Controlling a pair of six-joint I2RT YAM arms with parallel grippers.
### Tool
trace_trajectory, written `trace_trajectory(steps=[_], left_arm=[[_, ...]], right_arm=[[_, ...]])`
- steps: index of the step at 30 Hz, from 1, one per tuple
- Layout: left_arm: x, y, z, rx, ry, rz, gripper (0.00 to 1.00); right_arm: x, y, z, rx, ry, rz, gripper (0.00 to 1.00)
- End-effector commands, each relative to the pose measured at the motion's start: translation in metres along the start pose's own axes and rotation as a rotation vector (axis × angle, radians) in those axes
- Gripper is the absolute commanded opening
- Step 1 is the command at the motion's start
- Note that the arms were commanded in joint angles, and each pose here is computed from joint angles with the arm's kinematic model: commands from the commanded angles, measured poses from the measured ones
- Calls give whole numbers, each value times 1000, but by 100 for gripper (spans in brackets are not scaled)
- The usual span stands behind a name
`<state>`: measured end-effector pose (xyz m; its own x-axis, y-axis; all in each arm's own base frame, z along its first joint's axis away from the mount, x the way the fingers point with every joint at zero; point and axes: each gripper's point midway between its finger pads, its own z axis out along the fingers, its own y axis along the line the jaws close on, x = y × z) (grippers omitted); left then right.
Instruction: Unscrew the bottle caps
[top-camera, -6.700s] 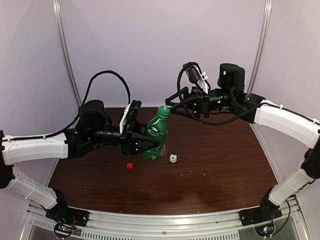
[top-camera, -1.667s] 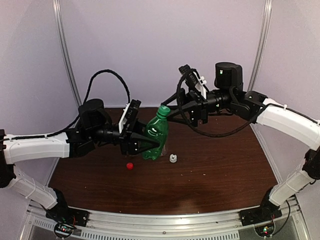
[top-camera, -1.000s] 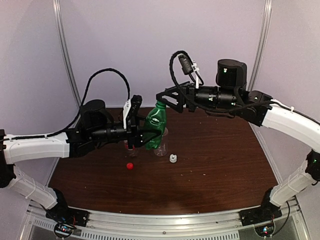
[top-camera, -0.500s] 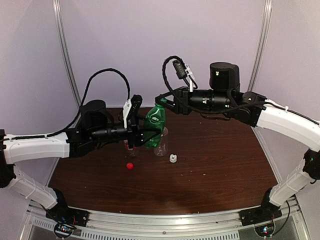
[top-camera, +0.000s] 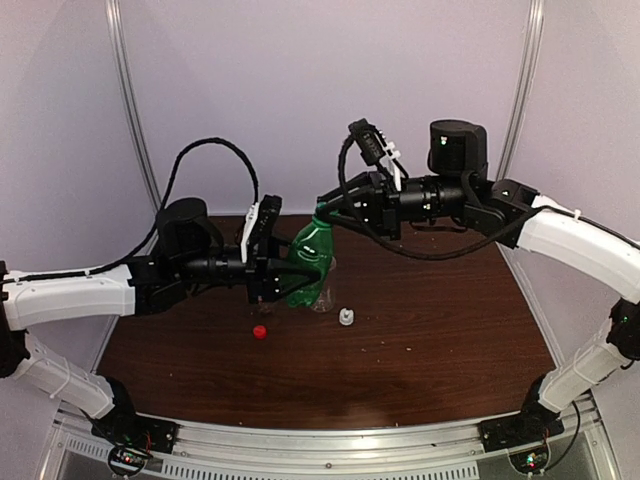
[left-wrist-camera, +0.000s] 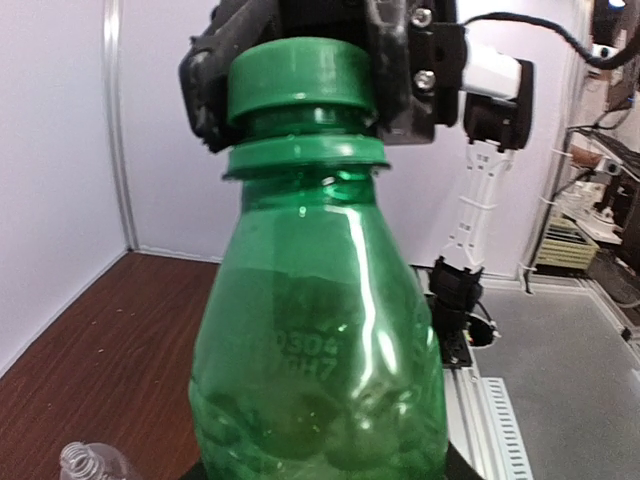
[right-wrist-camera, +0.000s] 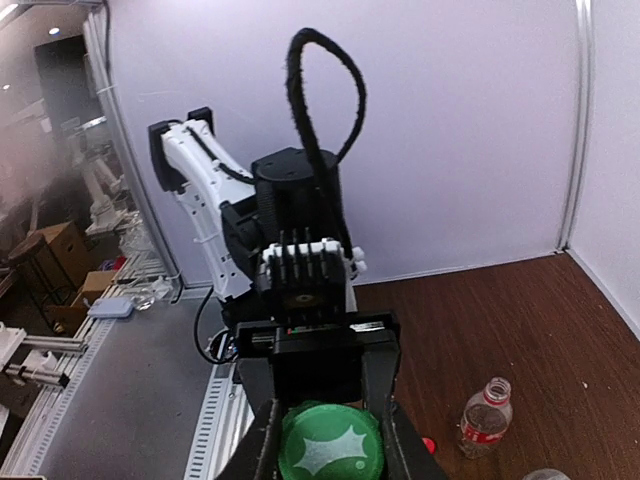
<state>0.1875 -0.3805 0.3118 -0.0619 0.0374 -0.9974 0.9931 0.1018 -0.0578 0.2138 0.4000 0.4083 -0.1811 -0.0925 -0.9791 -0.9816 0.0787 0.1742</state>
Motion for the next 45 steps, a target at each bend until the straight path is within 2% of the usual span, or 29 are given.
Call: trace_trajectory(steps=[1,5,10,14,23,32,36,42,45], left_arm=[[-24,-67,-18,358,-68,86,36],[-24,-81,-22,463,-74,79,35],[-22,-87,-22,522,-70,70,35],[-23,-86,-21,520,-72,64,35],[-17,-83,-18,515,-58,49,34],[-12,-82,-14,533,-34,28,34],[-13,-78,-14,485,-34,36,34],[-16,-54,-18,281,-14,81,35],[-22,-35,-22,142,-22,94,35]], right_arm=[[-3,54,-25,-330,-17,-252,8],[-3,67,-33,-479,-25,-268,10],[-4,70,-35,-539,-29,-268,14],[-3,70,-34,-544,-25,-256,18],[-11,77,-41,-559,-59,-261,18],[-20,89,-51,-598,-78,-293,24],[-22,68,-47,-465,-76,-260,19],[-11,-3,-51,-52,-63,-138,19],[11,-43,-60,186,-34,-33,20]])
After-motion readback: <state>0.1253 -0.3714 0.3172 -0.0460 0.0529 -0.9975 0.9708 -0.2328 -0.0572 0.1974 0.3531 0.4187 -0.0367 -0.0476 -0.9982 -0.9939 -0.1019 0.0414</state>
